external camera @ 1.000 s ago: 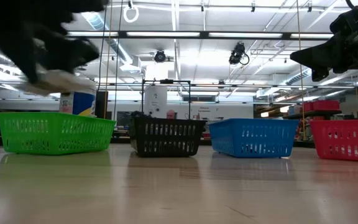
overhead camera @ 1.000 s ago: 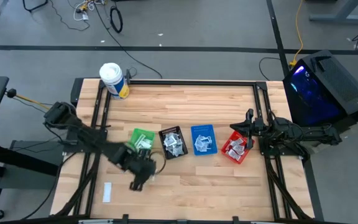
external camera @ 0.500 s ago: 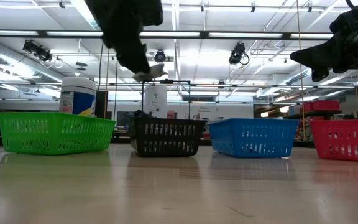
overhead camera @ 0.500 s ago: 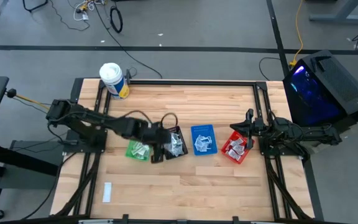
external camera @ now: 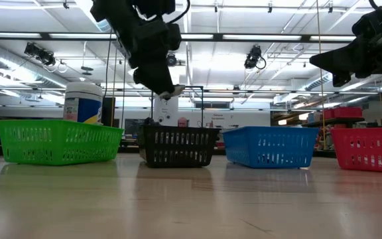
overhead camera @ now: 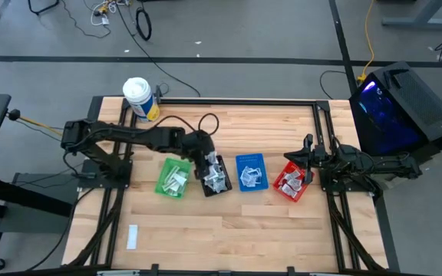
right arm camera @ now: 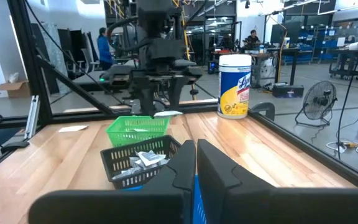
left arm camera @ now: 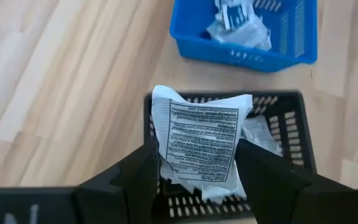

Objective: Pick & Place First Aid Supplies
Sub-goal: Put the towelette pack into the black basket, then put the bandage into the green basket

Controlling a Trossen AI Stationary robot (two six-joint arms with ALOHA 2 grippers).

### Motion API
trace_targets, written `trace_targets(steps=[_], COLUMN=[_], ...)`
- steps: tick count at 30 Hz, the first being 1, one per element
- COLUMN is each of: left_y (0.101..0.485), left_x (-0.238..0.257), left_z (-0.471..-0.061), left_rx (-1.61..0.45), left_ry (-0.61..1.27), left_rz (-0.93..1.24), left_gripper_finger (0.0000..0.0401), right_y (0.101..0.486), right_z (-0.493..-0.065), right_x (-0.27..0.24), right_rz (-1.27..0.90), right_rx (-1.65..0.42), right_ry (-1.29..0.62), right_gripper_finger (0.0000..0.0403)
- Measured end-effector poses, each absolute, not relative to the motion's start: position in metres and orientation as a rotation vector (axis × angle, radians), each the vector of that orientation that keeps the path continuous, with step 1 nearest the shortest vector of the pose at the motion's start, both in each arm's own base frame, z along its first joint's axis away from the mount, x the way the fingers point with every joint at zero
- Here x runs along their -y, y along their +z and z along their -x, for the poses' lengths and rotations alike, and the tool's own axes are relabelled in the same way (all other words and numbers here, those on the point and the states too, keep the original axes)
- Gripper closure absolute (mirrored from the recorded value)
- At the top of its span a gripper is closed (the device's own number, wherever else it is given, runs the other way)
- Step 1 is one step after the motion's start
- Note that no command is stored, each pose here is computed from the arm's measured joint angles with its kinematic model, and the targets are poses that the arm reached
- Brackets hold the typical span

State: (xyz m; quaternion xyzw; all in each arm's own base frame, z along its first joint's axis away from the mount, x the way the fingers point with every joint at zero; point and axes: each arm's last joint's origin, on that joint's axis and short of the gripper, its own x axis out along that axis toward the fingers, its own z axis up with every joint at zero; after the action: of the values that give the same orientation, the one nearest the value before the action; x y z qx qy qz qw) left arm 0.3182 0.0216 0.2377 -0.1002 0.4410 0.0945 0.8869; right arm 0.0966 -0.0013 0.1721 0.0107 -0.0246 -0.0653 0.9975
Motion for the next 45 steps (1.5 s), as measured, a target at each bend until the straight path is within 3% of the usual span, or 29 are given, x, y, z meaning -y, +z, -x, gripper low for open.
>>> trace_targets(steps=[26, 37, 45], left_y=[0.202, 0.204, 0.213], left_x=[-0.018, -0.009, -0.005], left_z=[-0.334, -0.339, -0.335], left_rx=[-1.021, -0.976, -0.972], left_ry=[0.145, 0.139, -0.072], left_rz=[0.387, 0.379, 0.376], left_gripper_finger=[0.0182, 0.0081, 0.0072], right_y=[0.172, 0.172, 0.172], right_z=[-0.097, -0.097, -0.097], right_x=[0.001, 0.001, 0.001], right_rz=[-0.021, -0.021, -0.021], right_rx=[0.049, 0.049, 0.049], right_ry=[-0.131, -0.130, -0.131], right_gripper_finger=[0.0380, 0.0380, 0.0380])
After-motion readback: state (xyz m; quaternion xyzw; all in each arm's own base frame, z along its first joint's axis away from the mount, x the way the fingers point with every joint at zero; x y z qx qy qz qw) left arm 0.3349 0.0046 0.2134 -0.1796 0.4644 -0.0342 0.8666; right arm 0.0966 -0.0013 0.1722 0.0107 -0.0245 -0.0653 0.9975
